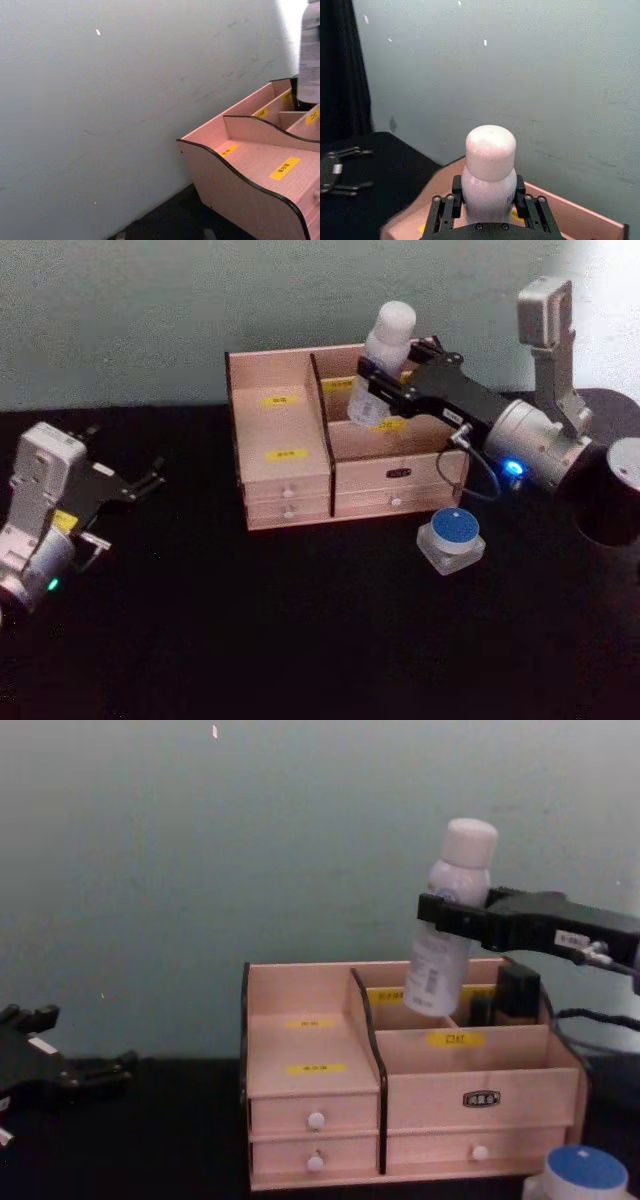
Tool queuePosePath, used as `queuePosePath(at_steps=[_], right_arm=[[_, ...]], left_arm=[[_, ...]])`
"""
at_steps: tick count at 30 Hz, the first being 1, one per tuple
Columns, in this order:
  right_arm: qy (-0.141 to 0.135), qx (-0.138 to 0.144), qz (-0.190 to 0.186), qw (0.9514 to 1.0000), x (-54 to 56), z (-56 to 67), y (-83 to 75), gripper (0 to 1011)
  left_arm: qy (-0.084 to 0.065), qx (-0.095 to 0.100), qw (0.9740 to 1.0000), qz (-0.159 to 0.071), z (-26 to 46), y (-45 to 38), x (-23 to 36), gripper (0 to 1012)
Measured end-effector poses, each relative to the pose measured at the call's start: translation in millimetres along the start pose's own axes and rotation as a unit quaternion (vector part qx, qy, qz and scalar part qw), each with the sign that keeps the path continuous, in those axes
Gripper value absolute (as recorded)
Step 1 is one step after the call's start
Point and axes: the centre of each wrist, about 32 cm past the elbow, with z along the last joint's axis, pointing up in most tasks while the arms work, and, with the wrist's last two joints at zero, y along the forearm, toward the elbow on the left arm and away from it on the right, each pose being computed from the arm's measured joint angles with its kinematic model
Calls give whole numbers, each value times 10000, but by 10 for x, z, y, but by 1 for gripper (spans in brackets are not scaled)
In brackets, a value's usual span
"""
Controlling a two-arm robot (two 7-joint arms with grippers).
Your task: Pick up the facial cleanser and watermelon frost from the table and place them into the tiered storage box.
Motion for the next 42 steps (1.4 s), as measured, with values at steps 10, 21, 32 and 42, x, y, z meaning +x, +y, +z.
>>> queuePosePath(at_steps=[10, 21, 32, 42], right_arm=[[-66, -108, -280, 9995, 138, -42, 201, 594], [-66, -207, -368, 9991, 221, -96, 344, 594], [-38, -291, -351, 9990, 254, -162, 442, 594], [-12, -394, -312, 9987, 259, -239, 524, 594]], left_arm=[[0, 0, 10000, 0, 0, 0, 0, 1001], [0, 0, 10000, 0, 0, 0, 0, 1001], [0, 0, 10000, 0, 0, 0, 0, 1001], [0, 0, 10000, 0, 0, 0, 0, 1001]])
